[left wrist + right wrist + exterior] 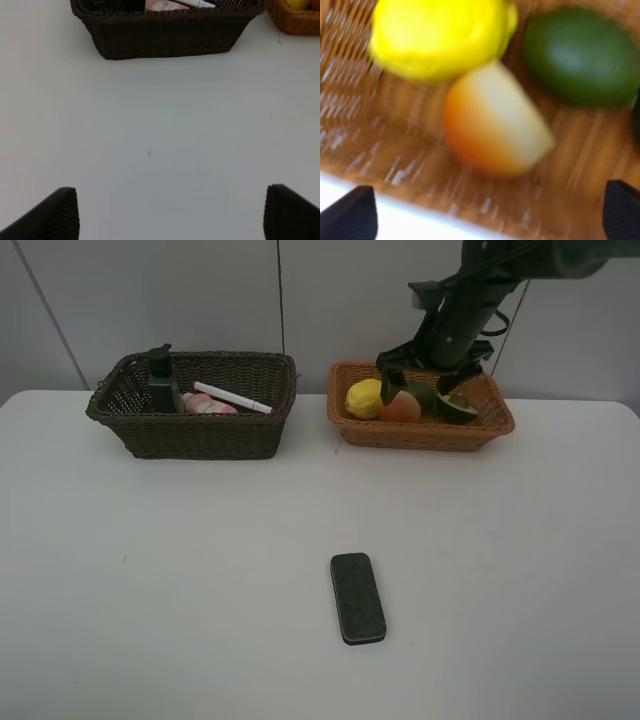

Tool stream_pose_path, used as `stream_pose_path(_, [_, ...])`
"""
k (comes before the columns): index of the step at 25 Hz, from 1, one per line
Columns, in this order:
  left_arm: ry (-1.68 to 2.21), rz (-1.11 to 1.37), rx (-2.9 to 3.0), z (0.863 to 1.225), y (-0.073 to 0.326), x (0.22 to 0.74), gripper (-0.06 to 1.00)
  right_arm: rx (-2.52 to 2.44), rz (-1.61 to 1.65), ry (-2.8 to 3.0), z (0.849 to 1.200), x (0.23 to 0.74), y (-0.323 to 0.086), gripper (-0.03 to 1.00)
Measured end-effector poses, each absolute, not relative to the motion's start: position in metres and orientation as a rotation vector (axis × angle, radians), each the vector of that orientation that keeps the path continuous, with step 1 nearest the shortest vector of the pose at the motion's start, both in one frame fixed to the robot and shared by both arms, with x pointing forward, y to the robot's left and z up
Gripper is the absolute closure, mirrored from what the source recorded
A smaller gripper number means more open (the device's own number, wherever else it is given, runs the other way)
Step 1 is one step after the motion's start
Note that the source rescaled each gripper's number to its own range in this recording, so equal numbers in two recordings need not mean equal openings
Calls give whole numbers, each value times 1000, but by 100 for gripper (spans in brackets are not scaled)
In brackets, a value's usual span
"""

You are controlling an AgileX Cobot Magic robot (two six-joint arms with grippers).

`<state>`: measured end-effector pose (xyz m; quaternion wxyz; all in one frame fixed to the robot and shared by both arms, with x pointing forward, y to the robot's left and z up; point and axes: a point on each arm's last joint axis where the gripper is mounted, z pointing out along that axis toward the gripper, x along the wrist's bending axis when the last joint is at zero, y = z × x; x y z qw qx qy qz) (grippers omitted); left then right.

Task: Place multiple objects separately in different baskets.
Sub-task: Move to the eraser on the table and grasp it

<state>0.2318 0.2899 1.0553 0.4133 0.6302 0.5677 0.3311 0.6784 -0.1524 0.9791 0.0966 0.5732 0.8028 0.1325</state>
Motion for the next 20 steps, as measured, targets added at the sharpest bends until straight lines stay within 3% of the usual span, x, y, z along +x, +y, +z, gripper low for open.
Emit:
stream_pose_path(6, [1427, 833, 1585, 1055, 290, 232, 3, 1814, 275, 2485, 1013, 645, -147, -2])
stream_pose_path(10, [1427, 833, 1585, 1055, 290, 232, 3, 1848, 229, 2501, 1014, 618, -131, -2])
stream_pose_path(20, [1427, 833, 1585, 1055, 290, 232, 3, 1938, -122, 2633, 955, 500, -55, -2])
